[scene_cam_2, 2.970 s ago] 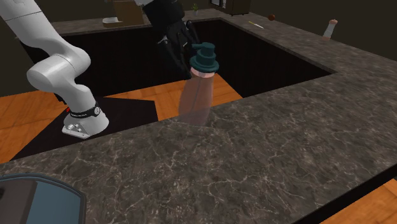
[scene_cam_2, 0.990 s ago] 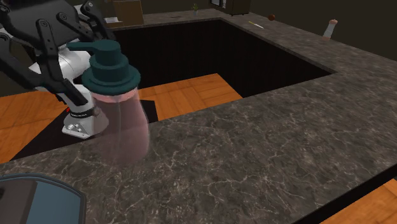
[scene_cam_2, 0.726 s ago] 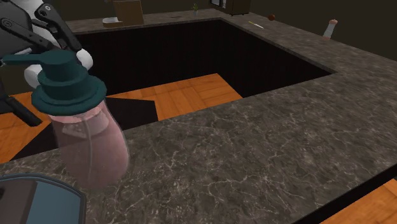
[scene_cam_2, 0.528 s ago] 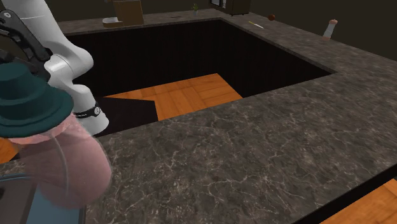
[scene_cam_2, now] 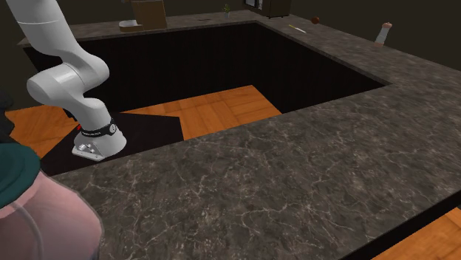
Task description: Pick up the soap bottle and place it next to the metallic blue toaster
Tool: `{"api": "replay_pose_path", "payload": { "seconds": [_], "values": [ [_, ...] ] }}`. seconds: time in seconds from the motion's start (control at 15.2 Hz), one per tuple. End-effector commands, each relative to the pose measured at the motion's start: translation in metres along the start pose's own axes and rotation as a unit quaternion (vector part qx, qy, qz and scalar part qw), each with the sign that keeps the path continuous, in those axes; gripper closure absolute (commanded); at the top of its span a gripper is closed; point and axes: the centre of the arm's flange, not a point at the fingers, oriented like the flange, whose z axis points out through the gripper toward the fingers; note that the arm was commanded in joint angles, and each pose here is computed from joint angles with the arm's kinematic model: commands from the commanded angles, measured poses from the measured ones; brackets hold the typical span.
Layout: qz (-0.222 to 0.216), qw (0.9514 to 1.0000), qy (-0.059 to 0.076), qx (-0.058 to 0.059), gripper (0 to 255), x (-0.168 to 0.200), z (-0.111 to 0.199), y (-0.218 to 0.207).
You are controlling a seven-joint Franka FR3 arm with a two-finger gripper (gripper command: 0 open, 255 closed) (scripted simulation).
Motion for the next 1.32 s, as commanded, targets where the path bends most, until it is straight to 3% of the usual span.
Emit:
{"api": "replay_pose_path", "payload": {
  "seconds": [0.0, 1.25],
  "values": [
    [0.0, 1.0, 0.0, 0.0, 255, -0.004, 0.01, 0.001],
    [0.0, 1.0, 0.0, 0.0, 255, -0.045, 0.101, 0.008]
  ]
}}
